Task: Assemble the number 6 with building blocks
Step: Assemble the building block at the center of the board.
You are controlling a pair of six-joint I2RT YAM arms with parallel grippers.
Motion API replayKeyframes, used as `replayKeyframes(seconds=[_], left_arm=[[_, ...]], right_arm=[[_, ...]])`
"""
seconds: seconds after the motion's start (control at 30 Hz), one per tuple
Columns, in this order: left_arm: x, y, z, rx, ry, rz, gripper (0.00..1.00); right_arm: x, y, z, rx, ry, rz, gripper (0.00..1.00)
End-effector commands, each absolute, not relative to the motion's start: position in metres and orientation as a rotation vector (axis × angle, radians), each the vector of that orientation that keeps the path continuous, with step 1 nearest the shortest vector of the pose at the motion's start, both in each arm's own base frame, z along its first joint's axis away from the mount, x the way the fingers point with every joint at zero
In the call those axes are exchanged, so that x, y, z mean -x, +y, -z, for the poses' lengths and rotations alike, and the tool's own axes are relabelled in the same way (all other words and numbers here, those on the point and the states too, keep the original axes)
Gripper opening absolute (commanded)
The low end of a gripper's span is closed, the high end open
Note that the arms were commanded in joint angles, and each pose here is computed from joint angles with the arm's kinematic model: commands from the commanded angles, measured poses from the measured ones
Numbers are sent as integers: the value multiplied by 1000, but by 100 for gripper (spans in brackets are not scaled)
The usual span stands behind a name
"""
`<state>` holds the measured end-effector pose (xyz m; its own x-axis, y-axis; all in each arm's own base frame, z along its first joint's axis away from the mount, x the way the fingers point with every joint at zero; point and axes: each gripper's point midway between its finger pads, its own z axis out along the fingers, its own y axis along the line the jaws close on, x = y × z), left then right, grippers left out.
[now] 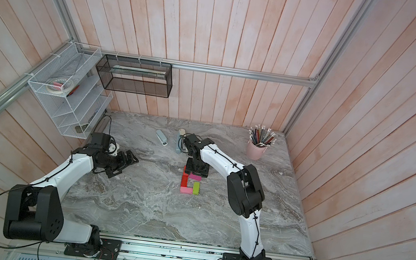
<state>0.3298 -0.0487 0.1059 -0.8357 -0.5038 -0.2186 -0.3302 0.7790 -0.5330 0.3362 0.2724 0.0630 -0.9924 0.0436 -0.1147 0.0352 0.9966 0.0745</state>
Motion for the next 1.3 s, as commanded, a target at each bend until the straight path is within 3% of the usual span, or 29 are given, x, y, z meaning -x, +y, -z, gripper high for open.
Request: replayKeyframes(seconds=[0.0,1.27], left_arm=[[-337,-45,-112,623,2609,670,100],[-331,-43,-116,660,2596,662,100]], right_arm=[[-338,270,-66,-43,3008,-123,65],[-336,263,-31,-10,3059,-96,65]])
